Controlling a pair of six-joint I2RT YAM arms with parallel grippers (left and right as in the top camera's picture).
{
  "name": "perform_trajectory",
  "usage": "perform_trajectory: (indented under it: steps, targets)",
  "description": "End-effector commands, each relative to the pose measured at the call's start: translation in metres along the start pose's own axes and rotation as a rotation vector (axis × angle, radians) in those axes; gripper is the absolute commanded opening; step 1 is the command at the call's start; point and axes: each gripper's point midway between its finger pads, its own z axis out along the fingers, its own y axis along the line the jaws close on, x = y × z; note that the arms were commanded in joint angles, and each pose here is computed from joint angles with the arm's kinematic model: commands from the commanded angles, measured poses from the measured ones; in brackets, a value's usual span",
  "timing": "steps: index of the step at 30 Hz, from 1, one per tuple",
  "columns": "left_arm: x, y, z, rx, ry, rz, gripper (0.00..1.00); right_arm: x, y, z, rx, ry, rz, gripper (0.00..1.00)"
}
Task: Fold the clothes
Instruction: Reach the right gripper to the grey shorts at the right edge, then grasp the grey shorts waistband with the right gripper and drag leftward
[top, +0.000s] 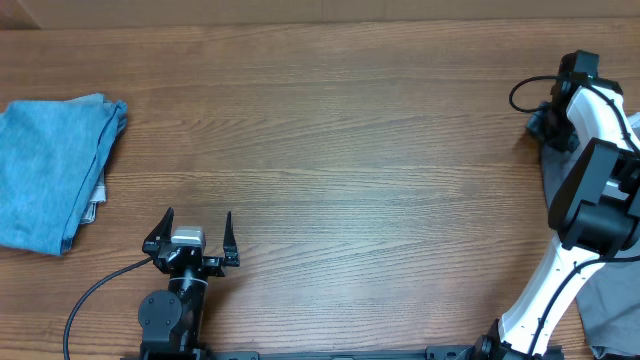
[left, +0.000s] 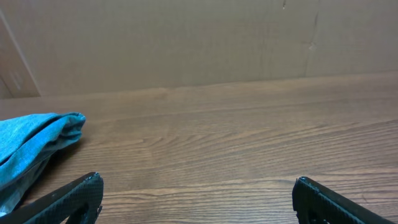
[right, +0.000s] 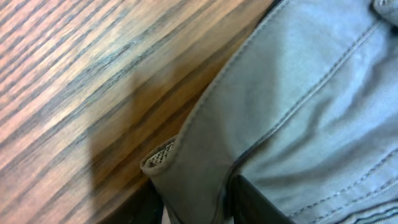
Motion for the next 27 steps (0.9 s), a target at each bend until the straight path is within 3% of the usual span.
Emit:
perform_trajectory:
  steps: [1,7,11,16,20,23,27]
  targets:
    - [0.001,0.001,0.0,-0.007,-0.002,0.019,1.0,0.005,-0.004,0.008,0.006,0.022,0.005,0.07]
    - [0.001,0.001,0.0,-0.007,-0.002,0.019,1.0,-0.011,-0.008,-0.029,-0.001,-0.001,0.011,0.04]
    - [0.001,0.001,0.0,-0.007,-0.002,0.019,1.0,-0.044,-0.031,-0.115,0.025,-0.116,0.036,0.04]
    - [0.001,0.001,0.0,-0.007,-0.002,0.019,1.0,-0.065,-0.065,-0.192,0.102,-0.25,0.075,0.04]
    - [0.001,0.001,0.0,-0.007,-0.002,0.019,1.0,-0.07,-0.081,-0.263,0.062,-0.376,0.116,0.04]
    - [0.001,0.001,0.0,-0.007,-0.002,0.02,1.0,-0.067,-0.063,-0.321,-0.049,-0.499,0.014,0.04]
    - [0.001,0.001,0.0,-0.007,-0.002,0.019,1.0,-0.048,0.001,-0.379,-0.296,-0.603,-0.123,0.04]
